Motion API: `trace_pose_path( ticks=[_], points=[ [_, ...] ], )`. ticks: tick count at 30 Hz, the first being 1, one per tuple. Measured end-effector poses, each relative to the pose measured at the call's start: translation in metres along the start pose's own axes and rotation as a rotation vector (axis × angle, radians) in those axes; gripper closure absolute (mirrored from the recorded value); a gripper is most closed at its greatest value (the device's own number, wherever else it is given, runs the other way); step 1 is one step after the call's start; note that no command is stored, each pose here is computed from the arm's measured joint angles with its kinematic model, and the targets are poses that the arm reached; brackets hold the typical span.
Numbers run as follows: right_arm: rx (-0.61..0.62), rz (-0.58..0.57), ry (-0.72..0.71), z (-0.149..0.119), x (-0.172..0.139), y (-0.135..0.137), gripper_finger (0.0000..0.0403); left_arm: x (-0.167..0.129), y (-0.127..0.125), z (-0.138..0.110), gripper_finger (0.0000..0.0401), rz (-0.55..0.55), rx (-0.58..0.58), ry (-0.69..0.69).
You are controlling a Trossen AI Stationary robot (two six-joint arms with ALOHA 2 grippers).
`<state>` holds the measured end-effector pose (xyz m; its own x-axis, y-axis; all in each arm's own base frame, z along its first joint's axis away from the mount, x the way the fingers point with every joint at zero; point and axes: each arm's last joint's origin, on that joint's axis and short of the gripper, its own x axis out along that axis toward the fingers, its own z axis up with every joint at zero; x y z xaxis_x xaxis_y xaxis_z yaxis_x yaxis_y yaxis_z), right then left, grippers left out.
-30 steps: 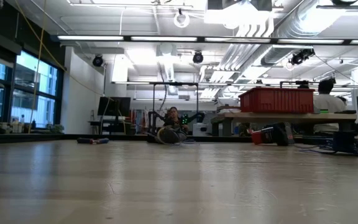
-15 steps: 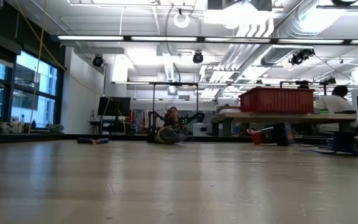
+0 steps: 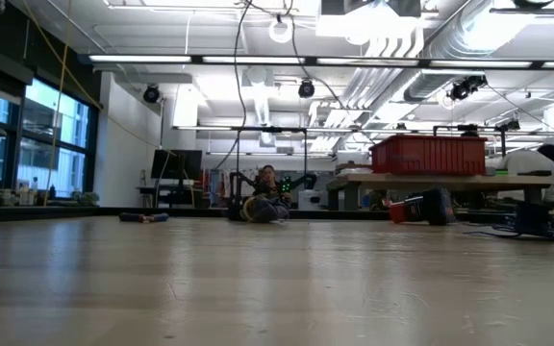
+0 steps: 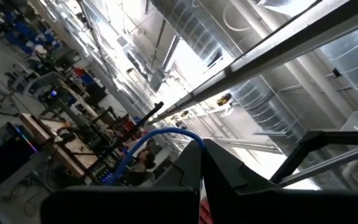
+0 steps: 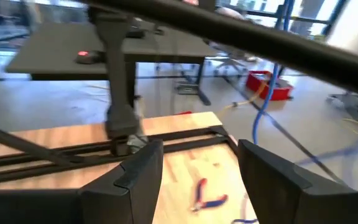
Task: Coil cords
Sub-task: Uncoil the blue wire from the black spool
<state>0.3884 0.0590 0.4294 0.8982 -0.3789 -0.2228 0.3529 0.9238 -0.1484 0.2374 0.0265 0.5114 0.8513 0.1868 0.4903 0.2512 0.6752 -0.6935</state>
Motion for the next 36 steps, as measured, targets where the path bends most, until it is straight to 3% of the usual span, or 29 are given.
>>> trace_pose_path(
  ticks=[4,17,21,26,32,36],
  points=[
    [-0.022,-0.081,0.001,-0.001,0.002,-0.001,0.0203,0.000,-0.001,0.000,0.0401,-0.016,-0.009,0.009],
    [-0.061,-0.090,0.012,-0.007,0.014,-0.001,0.0208,0.000,-0.002,0.001,0.0401,-0.033,-0.029,-0.003],
    [-0.061,-0.116,0.021,-0.009,0.021,-0.006,0.0254,0.000,-0.003,0.001,0.0401,-0.032,-0.029,-0.006],
    [-0.063,-0.124,-0.014,-0.002,0.012,-0.003,0.0385,-0.002,-0.002,0.006,0.0401,-0.022,0.019,-0.017],
    [0.027,-0.103,-0.086,0.015,-0.018,-0.001,0.0400,-0.010,0.001,0.018,0.0396,0.053,0.127,-0.033],
    [0.120,-0.025,-0.126,0.026,-0.035,-0.007,0.0401,-0.018,0.010,0.023,0.0365,0.164,0.230,0.029]
  ],
)
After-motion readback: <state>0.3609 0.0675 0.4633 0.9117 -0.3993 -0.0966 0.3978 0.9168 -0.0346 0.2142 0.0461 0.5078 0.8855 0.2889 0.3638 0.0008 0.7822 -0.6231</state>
